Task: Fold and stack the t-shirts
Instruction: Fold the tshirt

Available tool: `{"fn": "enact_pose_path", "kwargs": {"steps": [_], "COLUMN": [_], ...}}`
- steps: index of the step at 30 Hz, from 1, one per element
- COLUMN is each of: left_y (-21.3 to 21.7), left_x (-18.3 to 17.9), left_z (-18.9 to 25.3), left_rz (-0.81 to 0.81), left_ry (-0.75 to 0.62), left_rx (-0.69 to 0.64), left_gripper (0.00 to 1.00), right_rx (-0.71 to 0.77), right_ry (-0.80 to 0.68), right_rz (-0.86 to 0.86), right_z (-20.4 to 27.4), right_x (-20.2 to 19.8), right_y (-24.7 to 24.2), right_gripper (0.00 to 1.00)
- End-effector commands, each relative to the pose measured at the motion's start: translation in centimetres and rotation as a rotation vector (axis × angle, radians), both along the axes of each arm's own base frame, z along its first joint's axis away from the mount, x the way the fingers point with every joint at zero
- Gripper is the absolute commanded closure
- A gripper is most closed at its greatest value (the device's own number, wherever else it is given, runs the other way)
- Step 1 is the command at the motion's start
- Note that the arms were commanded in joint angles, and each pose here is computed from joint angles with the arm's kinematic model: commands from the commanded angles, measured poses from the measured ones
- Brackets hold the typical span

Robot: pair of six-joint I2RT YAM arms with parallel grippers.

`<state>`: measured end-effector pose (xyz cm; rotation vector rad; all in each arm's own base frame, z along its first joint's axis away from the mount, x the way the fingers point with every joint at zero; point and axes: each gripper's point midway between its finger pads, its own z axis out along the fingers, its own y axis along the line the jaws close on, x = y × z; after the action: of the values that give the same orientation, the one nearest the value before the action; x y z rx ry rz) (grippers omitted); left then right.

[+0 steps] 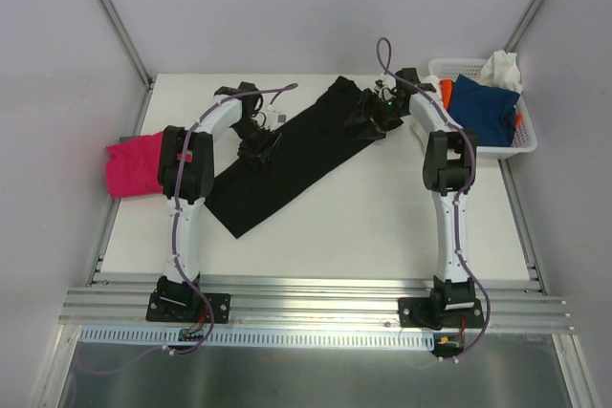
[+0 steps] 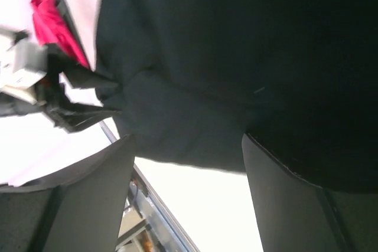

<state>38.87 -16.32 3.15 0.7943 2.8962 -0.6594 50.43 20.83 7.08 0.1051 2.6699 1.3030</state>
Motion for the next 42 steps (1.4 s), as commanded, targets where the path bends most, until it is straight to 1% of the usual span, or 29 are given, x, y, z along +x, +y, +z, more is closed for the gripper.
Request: {"fn": "enact_pose_path", "kwargs": {"steps": [1,3,7,8,12,14,19,29,30,31,32,33,34,35,36,37,38,39,40,41,42], "left_y": [0.8,-0.1,-2.6,-3.8,-6.5,-7.7,-10.8,-14.3,-14.4,-14.3,-14.3,-14.4,-14.0,-14.0,-14.1,-13.8,-13.8,-13.9,-13.8,-13.6,-13.1], "left_x": [-0.5,-1.7,-6.2,-7.4,-10.5,-11.2,-12.4,-12.2,-11.9,-11.5,-11.2,-10.4,-9.7,-9.2,-8.6,-8.1,-7.8,-7.4,-7.4,-7.4,-7.7], "left_z": [-0.1,-0.1,-0.5,-0.4,-0.5,-0.6,-1.0,-1.7,-1.6,-1.3,-0.9,0.5,1.2,2.2,4.5,5.7,6.9,9.6,10.8,11.9,13.9], "left_rz": [0.007,0.008,-0.042,-0.075,-0.119,-0.132,-0.194,-0.255,-0.263,-0.265,-0.272,-0.275,-0.276,-0.285,-0.290,-0.293,-0.298,-0.297,-0.303,-0.306,-0.299], "left_ry": [0.024,0.059,0.151,0.162,0.222,0.243,0.246,0.212,0.198,0.174,0.146,0.092,0.044,0.004,-0.064,-0.109,-0.150,-0.215,-0.247,-0.280,-0.321], "left_rx": [0.027,0.032,0.036,0.036,0.027,0.011,0.008,-0.005,-0.007,0.001,0.007,0.000,0.024,0.021,0.004,0.010,0.002,-0.025,-0.036,-0.041,-0.057], "left_gripper": [0.45,0.45,0.45,0.45,0.45,0.45,0.45,0.45,0.44,0.44,0.41,0.38,0.33,0.20,0.16,0.11,0.04,0.03,0.03,0.03,0.03], "right_rx": [0.035,0.064,0.102,0.115,0.150,0.169,0.191,0.192,0.180,0.156,0.114,0.085,0.051,0.010,-0.019,-0.059,-0.079,-0.088,-0.111,-0.108,-0.105], "right_ry": [-0.003,0.015,0.007,-0.005,-0.027,-0.037,-0.047,-0.103,-0.126,-0.187,-0.192,-0.209,-0.312,-0.317,-0.331,-0.375,-0.405,-0.414,-0.349,-0.399,-0.372], "right_rz": [-0.024,-0.044,-0.064,-0.065,-0.071,-0.076,-0.082,-0.071,-0.065,-0.040,-0.043,-0.032,0.006,0.005,0.015,0.017,0.028,0.020,0.015,0.015,0.022], "right_z": [0.3,-0.5,-0.8,-0.7,0.3,0.9,1.0,0.8,1.2,2.2,2.5,3.0,6.0,6.7,7.4,10.0,11.2,12.0,10.2,13.6,13.8], "right_x": [1.4,2.2,3.6,3.9,4.7,5.1,5.7,6.7,6.9,6.9,6.6,6.2,5.8,5.2,4.5,3.5,2.7,2.0,0.2,-1.5,-2.9], "right_y": [0.5,0.8,1.2,1.4,1.8,1.9,2.0,2.2,2.1,1.8,1.3,0.9,0.5,-0.1,-0.6,-1.3,-1.8,-2.2,-2.8,-3.0,-2.9], "right_gripper": [0.24,0.24,0.24,0.24,0.24,0.24,0.24,0.24,0.24,0.24,0.24,0.24,0.24,0.23,0.21,0.18,0.17,0.17,0.16,0.16,0.16]}}
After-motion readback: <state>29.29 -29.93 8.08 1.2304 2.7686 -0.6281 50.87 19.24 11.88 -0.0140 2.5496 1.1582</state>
